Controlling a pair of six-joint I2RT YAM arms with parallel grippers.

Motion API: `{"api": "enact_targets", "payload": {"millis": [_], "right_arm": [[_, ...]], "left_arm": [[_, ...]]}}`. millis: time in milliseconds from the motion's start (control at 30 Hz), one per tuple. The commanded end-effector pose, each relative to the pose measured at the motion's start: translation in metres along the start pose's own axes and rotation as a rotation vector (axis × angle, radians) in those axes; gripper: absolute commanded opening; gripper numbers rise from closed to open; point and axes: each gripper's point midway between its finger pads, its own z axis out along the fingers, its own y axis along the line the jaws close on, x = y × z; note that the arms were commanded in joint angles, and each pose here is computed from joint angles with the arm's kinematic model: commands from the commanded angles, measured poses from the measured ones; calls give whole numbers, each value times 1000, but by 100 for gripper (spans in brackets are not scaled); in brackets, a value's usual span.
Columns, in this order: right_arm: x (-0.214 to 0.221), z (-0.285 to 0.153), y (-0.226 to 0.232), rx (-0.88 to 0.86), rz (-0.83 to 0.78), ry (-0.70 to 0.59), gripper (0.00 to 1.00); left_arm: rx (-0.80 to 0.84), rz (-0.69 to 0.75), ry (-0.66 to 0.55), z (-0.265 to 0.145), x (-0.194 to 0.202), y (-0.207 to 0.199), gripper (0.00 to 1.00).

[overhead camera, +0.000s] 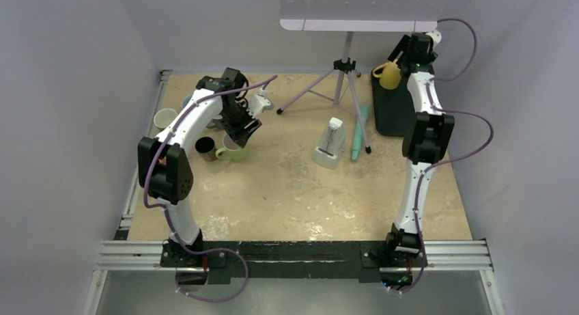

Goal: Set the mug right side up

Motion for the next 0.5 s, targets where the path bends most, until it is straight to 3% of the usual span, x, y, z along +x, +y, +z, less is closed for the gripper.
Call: {"api": "enact_targets", "payload": {"millis": [0,233,467], "right_arm": [[-48,8,22,-67,117,-161,90],[-4,33,29,-110,221,-63,84],[23,32,-15,8,185,39,76]], "left_arm": [[54,-49,-45,-26,-4,-13,62],[51,-88,-57,-33,-1,-2,62],[31,-100,-70,-39,0,8,62]]}}
